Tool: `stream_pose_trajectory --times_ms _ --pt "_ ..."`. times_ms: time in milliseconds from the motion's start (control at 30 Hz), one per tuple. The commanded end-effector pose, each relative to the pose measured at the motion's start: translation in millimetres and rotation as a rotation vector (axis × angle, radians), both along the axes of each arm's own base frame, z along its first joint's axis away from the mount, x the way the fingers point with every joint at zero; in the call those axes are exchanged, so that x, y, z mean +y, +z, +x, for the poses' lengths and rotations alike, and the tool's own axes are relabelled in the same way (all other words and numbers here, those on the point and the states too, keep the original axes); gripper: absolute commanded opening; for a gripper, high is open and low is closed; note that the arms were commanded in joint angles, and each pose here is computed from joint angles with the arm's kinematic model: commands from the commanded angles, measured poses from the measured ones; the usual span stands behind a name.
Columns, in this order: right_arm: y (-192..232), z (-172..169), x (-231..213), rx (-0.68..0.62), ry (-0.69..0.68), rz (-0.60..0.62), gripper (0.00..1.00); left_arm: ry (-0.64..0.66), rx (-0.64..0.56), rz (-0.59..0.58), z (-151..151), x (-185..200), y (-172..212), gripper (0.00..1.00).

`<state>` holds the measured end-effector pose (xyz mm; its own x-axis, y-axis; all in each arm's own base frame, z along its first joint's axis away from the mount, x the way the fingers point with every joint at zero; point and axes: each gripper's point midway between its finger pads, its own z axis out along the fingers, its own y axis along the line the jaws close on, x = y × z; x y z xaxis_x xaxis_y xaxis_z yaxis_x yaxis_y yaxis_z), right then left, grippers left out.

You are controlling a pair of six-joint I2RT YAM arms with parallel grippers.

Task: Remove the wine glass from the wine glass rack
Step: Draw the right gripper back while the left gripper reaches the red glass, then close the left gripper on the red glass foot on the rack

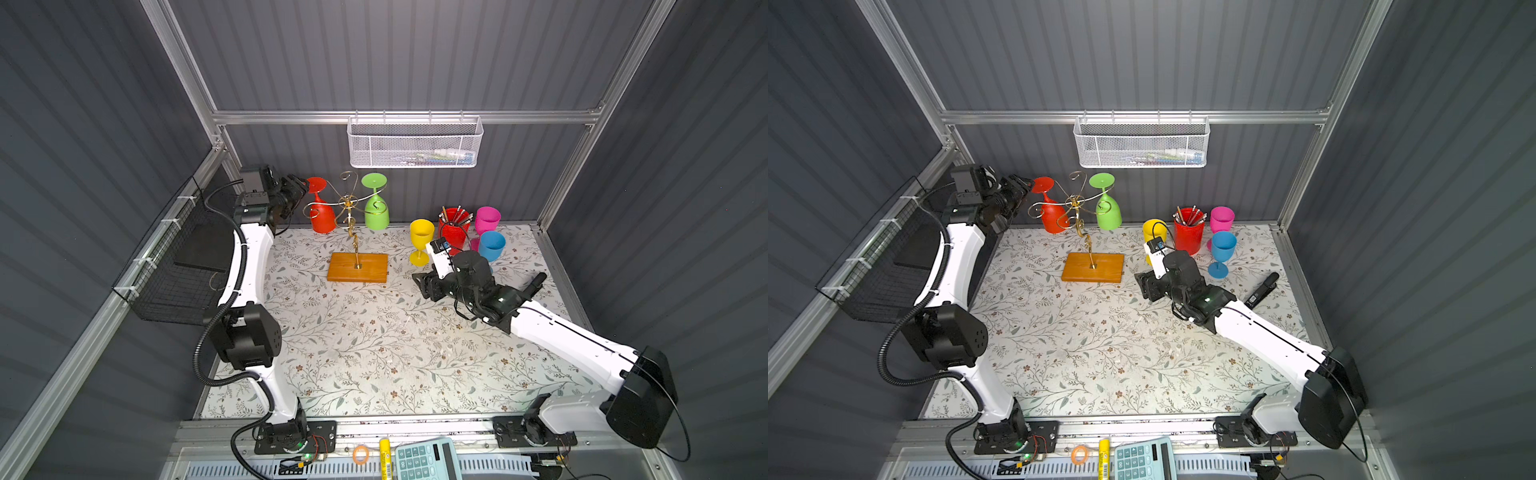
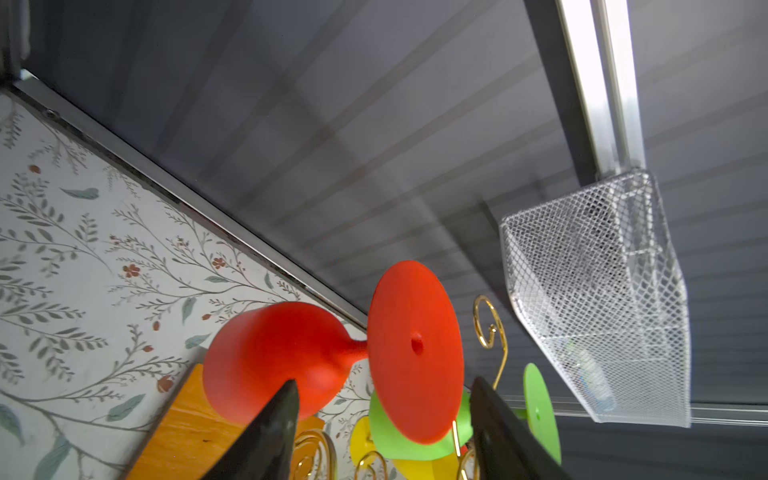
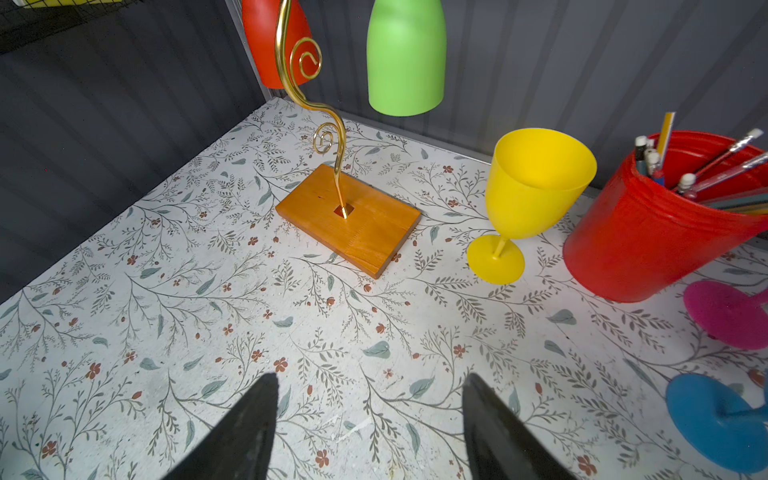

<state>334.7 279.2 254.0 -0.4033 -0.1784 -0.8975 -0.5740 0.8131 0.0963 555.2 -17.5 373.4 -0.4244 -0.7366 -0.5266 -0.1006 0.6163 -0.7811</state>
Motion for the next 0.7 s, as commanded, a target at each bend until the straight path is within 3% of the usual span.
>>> stream_pose_trajectory --times_ms 0,267,667 --pt "8.7 1.8 5.0 -0.023 0.006 0.011 0.70 -0.052 -0.049 -0.082 7.1 -6.3 7.7 0.61" --pt "7.0 0.6 5.3 -0.021 0.002 0.007 0.70 -0.116 -0.069 -0.227 19.1 -16.8 5.3 0.55" --pt "5.6 -0.5 5.7 -0.022 -0.001 0.000 0.69 -0.130 -0.087 -0.256 18.6 -17.7 11.4 0.41"
